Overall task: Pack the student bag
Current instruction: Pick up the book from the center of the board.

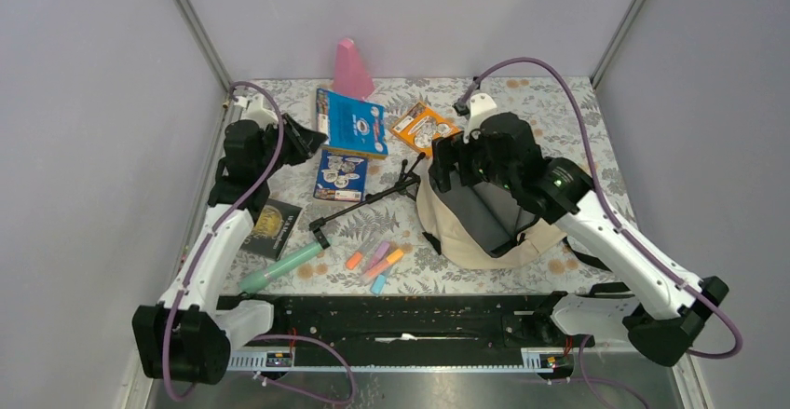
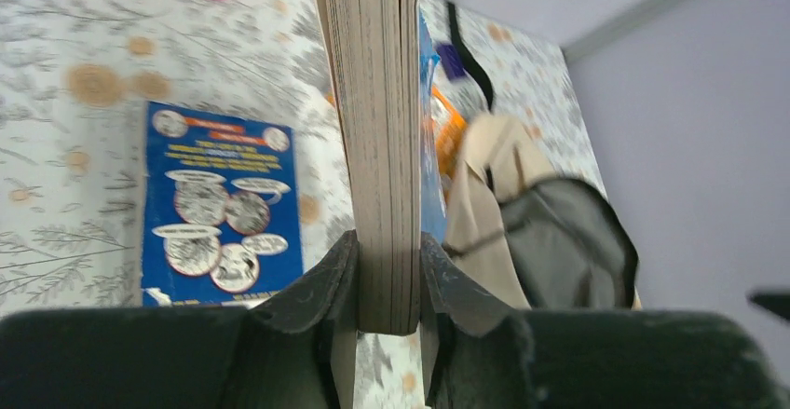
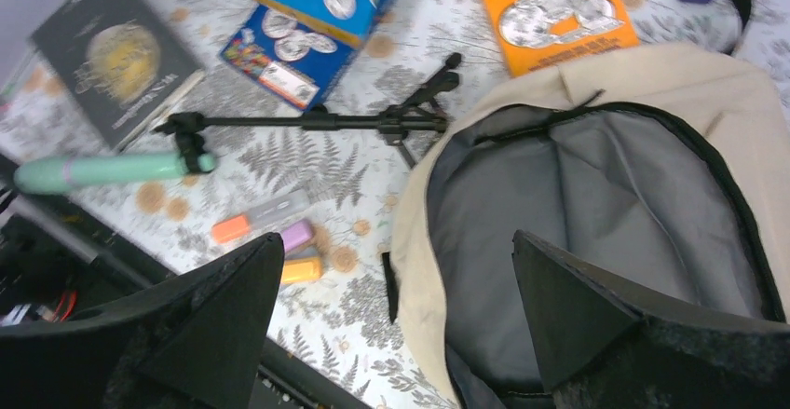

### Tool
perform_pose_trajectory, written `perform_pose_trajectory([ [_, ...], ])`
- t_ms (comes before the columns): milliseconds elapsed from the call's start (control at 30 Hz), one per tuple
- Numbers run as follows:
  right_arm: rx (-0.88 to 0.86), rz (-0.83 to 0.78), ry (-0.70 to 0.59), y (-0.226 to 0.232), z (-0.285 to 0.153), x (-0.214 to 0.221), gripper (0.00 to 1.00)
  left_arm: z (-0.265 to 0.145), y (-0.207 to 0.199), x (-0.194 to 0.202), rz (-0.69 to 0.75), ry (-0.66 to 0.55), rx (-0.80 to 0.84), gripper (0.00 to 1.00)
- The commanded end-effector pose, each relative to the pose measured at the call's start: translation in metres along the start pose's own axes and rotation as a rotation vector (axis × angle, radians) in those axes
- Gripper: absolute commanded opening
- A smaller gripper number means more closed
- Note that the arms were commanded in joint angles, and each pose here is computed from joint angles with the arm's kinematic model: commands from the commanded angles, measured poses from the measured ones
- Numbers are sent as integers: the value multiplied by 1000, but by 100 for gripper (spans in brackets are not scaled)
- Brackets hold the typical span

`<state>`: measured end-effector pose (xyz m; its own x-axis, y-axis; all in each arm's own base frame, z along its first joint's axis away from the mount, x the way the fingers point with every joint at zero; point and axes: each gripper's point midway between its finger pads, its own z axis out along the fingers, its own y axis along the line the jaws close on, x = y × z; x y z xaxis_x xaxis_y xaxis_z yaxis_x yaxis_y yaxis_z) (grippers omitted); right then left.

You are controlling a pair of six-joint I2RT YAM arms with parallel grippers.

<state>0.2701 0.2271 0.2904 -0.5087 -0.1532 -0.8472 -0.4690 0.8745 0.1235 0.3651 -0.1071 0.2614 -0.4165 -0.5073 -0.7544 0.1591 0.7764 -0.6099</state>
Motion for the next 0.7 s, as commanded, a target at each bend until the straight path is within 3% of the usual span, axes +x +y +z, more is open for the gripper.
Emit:
perform_pose_trajectory([
  [0,-214,-68,-105,30,-39,-22,100,-53,-85,12,184,119,388,0],
  [133,-444,-127,-122,63,-73,-22,100,-103,-127,43,252,229,620,0],
  [267,-570,-154,-92,79,-98,-12,100,-145,-156,65,291,335,771,0],
  [467,-587,-165,-70,78,-107,-2,100,-191,-188,84,314,424,954,0],
  [667,-655,-169,-11,86,-110,13,100,-228,-211,78,349,431,1080,0],
])
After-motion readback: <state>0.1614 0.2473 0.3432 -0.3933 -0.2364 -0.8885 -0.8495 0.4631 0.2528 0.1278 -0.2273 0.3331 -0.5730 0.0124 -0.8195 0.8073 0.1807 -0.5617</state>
